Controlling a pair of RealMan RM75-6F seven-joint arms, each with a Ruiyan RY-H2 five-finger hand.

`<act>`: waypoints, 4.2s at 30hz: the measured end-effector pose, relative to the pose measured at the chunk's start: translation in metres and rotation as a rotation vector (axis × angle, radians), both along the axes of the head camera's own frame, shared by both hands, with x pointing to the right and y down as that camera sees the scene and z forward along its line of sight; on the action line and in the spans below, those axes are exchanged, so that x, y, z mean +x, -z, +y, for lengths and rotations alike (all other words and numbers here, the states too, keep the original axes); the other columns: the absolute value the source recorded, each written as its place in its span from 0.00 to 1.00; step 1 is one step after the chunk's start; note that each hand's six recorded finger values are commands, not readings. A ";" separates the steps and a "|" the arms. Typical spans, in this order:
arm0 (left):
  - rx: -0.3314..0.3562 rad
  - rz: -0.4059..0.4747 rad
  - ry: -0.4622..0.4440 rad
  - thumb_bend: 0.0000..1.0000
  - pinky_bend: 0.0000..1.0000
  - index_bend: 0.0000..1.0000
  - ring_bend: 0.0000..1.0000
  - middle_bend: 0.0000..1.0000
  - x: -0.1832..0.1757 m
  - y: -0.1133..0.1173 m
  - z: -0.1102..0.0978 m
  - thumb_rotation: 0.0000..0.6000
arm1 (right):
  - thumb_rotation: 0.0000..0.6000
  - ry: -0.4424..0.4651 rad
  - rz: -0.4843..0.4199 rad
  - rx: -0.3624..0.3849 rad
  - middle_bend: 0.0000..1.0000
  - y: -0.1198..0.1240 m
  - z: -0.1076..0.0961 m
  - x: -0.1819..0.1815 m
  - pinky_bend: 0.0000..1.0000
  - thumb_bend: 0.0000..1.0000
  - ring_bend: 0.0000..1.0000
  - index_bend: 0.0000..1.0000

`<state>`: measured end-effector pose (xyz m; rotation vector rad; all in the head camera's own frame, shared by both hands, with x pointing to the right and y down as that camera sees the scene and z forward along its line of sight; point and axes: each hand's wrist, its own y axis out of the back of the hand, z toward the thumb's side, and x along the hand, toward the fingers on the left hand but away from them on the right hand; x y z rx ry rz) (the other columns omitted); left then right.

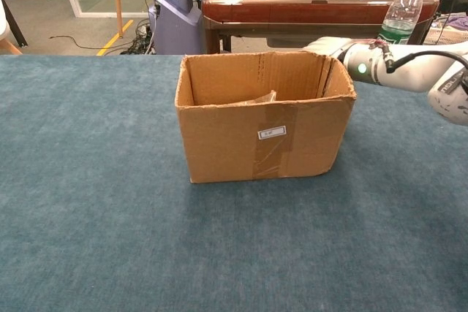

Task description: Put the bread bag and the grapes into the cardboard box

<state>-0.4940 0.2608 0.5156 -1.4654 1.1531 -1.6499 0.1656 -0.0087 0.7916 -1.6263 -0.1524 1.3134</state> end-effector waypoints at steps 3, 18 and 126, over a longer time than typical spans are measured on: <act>-0.001 0.002 -0.003 0.00 0.30 0.15 0.11 0.12 0.001 0.000 0.001 1.00 | 1.00 0.002 0.008 -0.001 1.00 -0.002 0.001 -0.002 0.90 0.12 0.97 0.32; -0.004 -0.001 -0.008 0.00 0.30 0.15 0.11 0.12 0.002 0.000 0.001 1.00 | 1.00 -0.008 0.064 0.017 1.00 -0.007 0.000 0.007 0.91 0.25 0.98 0.64; -0.025 0.018 -0.059 0.00 0.30 0.15 0.11 0.12 0.016 -0.003 0.003 1.00 | 1.00 -0.235 -0.414 -0.128 0.98 0.201 0.067 -0.038 0.94 0.00 0.94 0.46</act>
